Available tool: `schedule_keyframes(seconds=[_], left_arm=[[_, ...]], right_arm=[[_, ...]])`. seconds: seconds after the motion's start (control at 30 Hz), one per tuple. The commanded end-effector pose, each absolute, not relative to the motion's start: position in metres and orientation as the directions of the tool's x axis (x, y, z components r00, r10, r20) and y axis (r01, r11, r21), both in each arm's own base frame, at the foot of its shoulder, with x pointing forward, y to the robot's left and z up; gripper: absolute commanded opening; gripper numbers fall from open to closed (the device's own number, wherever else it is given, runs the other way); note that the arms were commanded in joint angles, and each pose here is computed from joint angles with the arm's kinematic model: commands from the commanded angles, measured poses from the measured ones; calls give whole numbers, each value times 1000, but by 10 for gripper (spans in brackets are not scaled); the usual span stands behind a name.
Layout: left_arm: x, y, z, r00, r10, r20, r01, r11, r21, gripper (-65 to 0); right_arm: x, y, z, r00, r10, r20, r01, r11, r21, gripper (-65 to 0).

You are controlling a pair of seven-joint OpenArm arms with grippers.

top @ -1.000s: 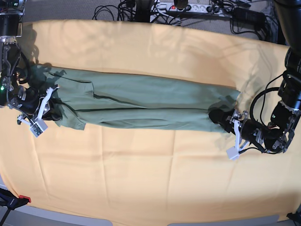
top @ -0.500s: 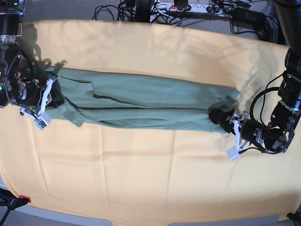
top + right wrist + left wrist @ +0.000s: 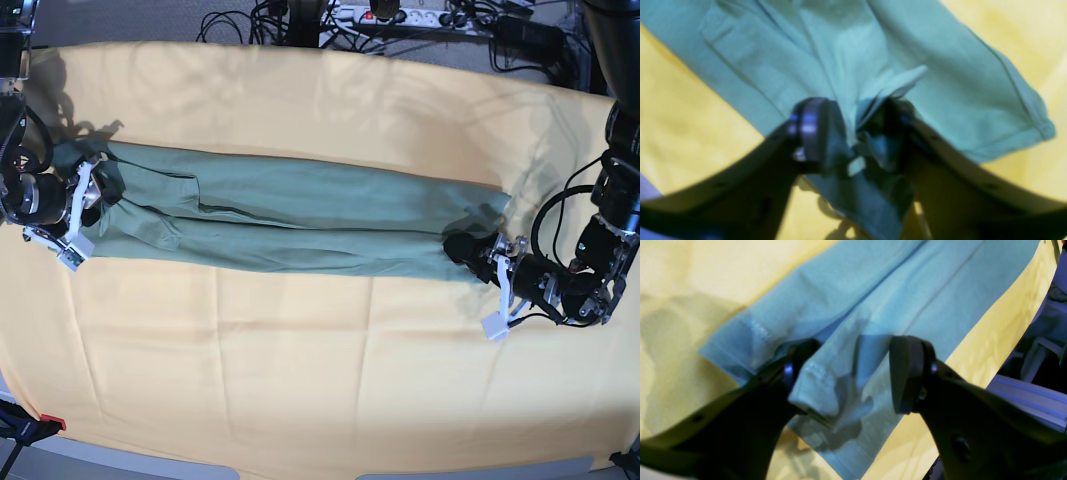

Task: Fold the T-shirt properly
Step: 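Pinch the shirt end with the right gripper and tuck it inward, then move the left gripper to the opposite shirt end and pinch it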

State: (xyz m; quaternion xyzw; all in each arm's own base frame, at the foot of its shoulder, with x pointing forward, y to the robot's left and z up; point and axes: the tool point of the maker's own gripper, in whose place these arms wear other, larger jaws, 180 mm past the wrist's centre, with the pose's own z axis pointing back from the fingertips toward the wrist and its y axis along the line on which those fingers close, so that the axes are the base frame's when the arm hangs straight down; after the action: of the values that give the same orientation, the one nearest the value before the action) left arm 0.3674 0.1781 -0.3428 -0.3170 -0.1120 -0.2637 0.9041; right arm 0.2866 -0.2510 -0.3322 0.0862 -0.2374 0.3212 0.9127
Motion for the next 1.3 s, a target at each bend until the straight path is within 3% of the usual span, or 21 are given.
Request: schedule_keyframes(seconds=[0.0, 0.13, 0.27, 0.3, 0.4, 0.6, 0.73, 1.0, 1.27], left_arm=[[381, 180, -327, 823, -389, 413, 562, 663, -495, -277], [381, 181, -327, 824, -389, 413, 561, 663, -495, -277], [382, 180, -325, 820, -390, 420, 566, 660, -493, -277], [384, 180, -323, 819, -385, 426, 567, 660, -494, -277], [396, 181, -307, 808, -338, 483, 570, 657, -494, -277], [441, 200, -233, 724, -106, 681, 565, 658, -498, -277], [458, 238, -188, 646, 45, 762, 524, 699, -486, -277], [456, 314, -136, 537, 200, 820, 419, 780, -464, -277], [428, 342, -166, 608, 201, 768, 345, 805, -483, -277]], right_arm=[[295, -259, -313, 649, 573, 501, -640, 767, -48, -318], [297, -265, -291, 607, 612, 507, -665, 740, -97, -321], [318, -258, -264, 564, 507, 652, -606, 790, -90, -349], [321, -258, -264, 558, 499, 663, -595, 797, -100, -400], [323, -256, -272, 552, 514, 656, -593, 796, -124, -650], [322, -235, -281, 556, 457, 694, -594, 803, -53, -650], [309, -225, -299, 582, 440, 684, -601, 800, -4, -650], [307, -240, -334, 620, 421, 662, -466, 877, -120, -650], [294, -235, -357, 680, 355, 642, -389, 916, -95, -650]])
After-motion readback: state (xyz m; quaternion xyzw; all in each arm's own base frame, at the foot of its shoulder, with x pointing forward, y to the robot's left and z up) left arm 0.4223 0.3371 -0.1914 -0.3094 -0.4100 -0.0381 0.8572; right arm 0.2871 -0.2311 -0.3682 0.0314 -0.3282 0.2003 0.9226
